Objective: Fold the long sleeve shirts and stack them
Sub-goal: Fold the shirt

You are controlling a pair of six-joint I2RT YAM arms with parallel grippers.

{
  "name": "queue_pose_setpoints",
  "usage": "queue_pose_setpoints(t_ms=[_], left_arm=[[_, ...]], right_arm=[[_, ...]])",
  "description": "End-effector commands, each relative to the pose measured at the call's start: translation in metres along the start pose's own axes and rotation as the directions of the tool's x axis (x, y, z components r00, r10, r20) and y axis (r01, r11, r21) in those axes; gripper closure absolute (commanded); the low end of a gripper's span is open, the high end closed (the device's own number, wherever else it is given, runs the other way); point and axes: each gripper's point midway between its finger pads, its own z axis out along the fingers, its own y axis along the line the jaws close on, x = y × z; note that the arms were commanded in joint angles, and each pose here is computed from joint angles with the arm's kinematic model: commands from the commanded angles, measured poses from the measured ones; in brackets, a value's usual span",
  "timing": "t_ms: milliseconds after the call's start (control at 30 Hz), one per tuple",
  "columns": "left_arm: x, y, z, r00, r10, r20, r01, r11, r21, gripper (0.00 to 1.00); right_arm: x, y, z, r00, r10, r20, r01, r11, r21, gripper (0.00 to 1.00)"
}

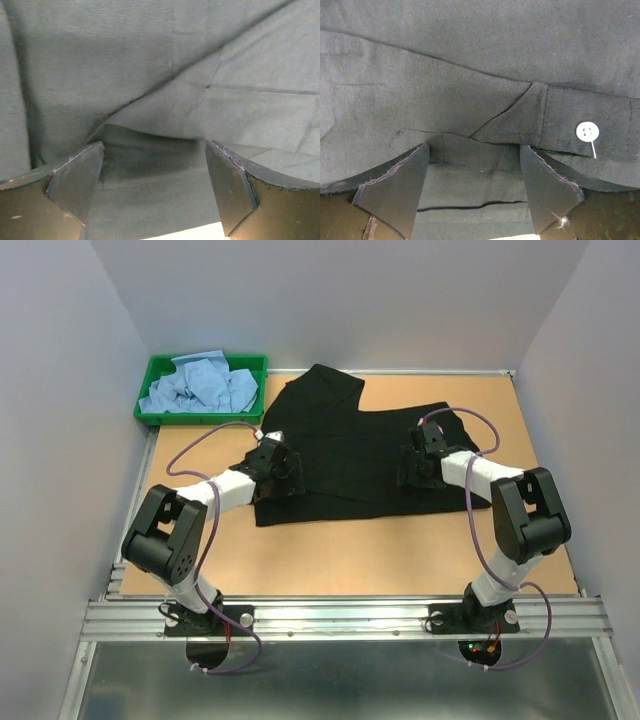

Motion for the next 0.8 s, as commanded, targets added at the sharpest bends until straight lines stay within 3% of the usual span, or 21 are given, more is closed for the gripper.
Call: queue_pose_setpoints(t_ms=[0, 233, 433, 567, 633, 767], left_arm=[[0.026, 0.002, -0.002, 0.992, 0.030, -0.119, -0.030, 1.000, 0.003, 0.05], [0.087, 0.014, -0.026, 0.963, -0.042, -0.267, 0.055, 0.998, 0.039, 0.05], [0.089, 0.017, -0.054, 0.967, -0.066, -0.244, 0.082, 0.995, 0.055, 0.05], [0.055, 0.005, -0.081, 0.988, -0.059, -0.144, 0.075, 0.991, 0.107, 0.05], [0.029, 0.000, -0.091, 0.996, -0.058, -0.063, 0.065, 0.991, 0.113, 0.05], [-0.022, -0.004, -0.096, 0.993, -0.050, 0.110, 0.041, 0.996, 0.081, 0.05]], right_arm=[[0.052, -0.021, -0.007, 0.983, 0.017, -0.182, 0.000, 0.996, 0.092, 0.21], [0.127, -0.040, -0.044, 0.924, 0.147, -0.354, -0.097, 0.983, 0.154, 0.15], [0.160, -0.037, -0.086, 0.891, 0.240, -0.386, -0.220, 0.971, 0.096, 0.13], [0.128, -0.037, -0.104, 0.935, 0.237, -0.264, -0.233, 0.971, 0.047, 0.13], [0.091, -0.031, -0.112, 0.962, 0.216, -0.169, -0.217, 0.976, 0.011, 0.13], [0.033, -0.038, -0.106, 0.989, 0.143, -0.020, -0.142, 0.987, 0.074, 0.13]])
